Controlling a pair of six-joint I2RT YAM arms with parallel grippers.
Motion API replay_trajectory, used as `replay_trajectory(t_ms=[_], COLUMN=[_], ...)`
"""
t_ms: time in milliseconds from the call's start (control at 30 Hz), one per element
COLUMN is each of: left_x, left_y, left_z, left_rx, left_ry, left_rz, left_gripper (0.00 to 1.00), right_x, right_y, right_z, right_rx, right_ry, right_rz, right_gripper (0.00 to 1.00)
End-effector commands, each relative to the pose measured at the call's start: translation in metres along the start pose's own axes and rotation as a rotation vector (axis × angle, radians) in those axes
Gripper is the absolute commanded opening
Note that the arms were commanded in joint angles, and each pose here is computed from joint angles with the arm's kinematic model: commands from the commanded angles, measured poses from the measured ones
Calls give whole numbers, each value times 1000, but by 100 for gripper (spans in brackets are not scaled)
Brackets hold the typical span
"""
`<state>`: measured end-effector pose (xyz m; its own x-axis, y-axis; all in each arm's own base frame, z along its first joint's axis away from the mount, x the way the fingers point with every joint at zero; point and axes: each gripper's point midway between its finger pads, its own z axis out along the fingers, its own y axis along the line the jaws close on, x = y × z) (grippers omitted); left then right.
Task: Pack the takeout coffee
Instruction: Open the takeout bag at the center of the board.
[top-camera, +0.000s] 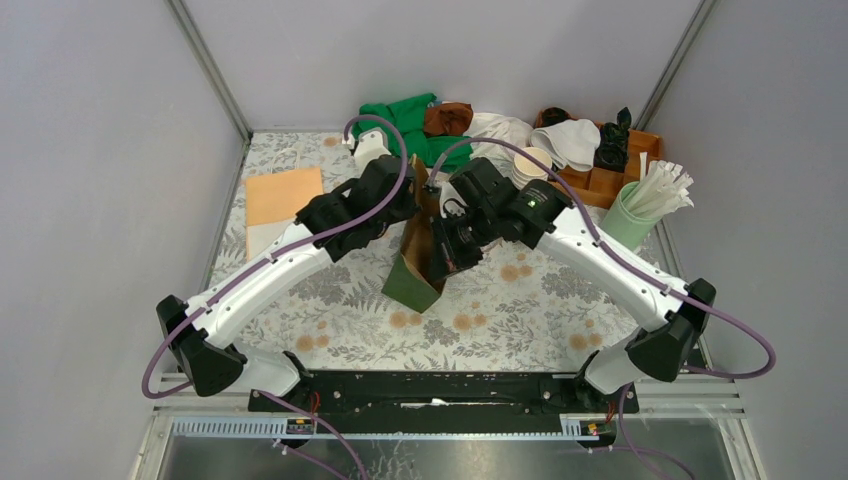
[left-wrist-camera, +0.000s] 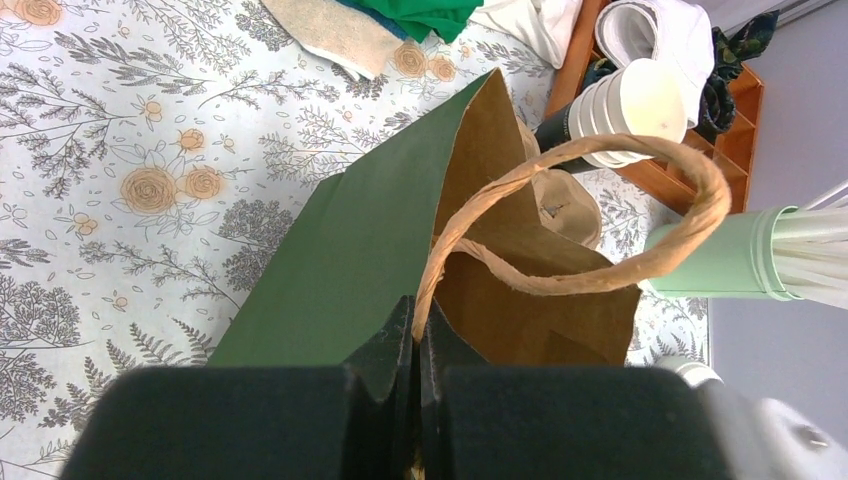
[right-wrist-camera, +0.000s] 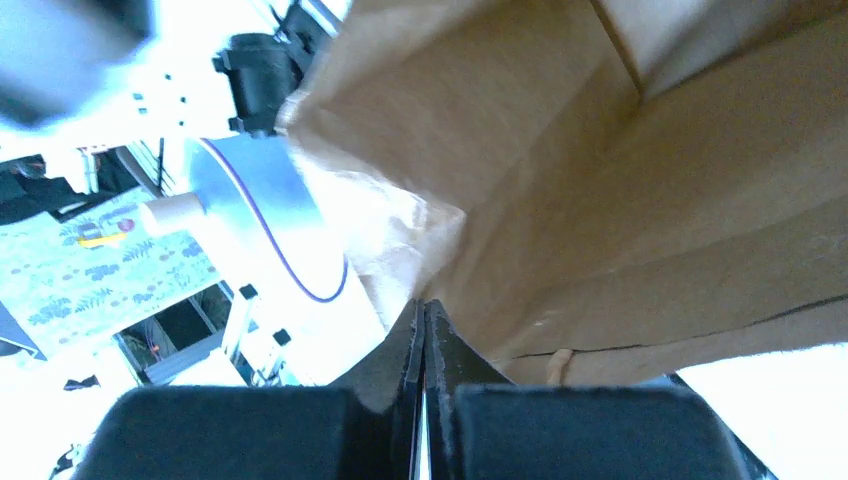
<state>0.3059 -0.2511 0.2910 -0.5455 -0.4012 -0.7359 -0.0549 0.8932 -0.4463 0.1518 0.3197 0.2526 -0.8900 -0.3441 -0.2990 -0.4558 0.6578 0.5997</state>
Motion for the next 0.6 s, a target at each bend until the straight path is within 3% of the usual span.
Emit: replay_trajectory(t_ms=[0,333,567], left_x=[-15,8,5], left_y=[-21,-27,-22], left_z=[-5,-13,-15], left_rx=[81,154,141], left_ry=[-24,83,64], left_rz=[-53,-51,-41], left_gripper=[0,0,0], right_x=[-22,-55,-69], right_y=[30,-26,-8], right_z=[-11,-6,-48], right_rx=[-118,208,211], right_ry=[-130,-258,-372], right_rz=[-56,-112,-201], right_gripper=[0,0,0])
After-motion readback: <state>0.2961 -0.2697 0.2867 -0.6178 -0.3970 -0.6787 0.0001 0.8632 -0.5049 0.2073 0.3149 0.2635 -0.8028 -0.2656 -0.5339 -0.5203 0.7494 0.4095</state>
